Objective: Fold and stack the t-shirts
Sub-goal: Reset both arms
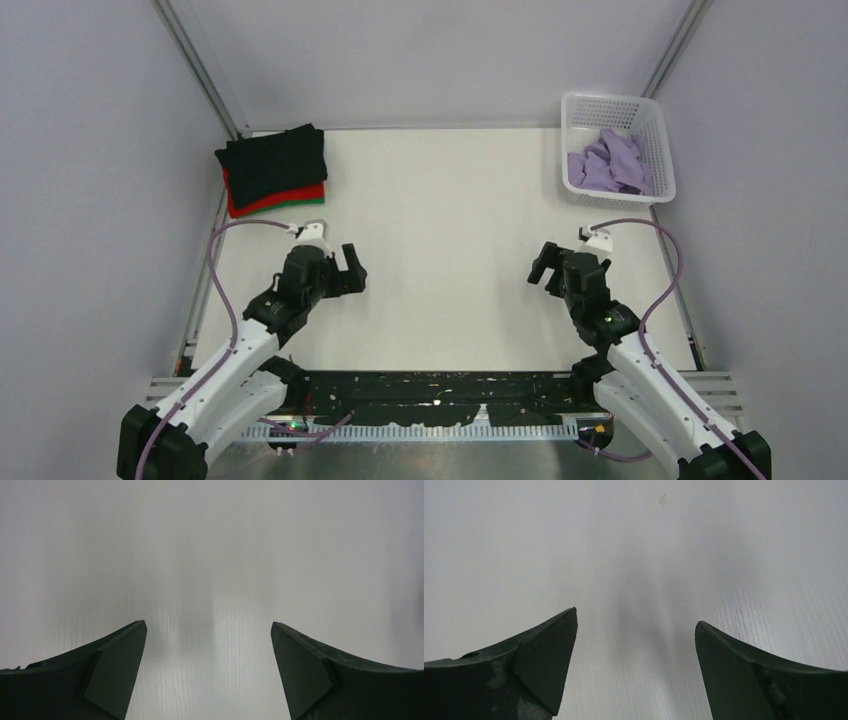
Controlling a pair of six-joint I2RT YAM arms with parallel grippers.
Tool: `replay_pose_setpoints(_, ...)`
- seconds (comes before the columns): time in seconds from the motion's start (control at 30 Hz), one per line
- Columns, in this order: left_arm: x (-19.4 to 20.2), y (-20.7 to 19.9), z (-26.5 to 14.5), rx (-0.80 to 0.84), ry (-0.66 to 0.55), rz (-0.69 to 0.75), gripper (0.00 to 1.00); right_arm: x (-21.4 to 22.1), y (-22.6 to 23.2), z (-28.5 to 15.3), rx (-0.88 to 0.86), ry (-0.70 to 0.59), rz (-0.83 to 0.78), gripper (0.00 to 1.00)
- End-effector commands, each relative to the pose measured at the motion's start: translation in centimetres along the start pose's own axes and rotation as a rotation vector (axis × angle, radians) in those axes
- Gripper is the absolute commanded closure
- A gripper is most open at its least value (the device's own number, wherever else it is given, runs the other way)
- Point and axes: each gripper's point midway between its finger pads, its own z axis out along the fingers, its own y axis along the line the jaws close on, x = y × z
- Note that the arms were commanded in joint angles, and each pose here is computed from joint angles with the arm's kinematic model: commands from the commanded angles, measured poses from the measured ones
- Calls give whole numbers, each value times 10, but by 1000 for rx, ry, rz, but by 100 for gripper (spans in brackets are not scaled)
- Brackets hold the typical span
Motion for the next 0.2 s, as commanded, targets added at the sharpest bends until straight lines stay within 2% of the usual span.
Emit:
replay_pose_setpoints(0.0,-43,-22,-9,88,-163,-45,0,-17,1,0,0,-85,42,5)
replay_pose_setpoints(0.17,-44,-18,-11,73,-174,-42,0,-18,-4,-1,12,-110,60,4)
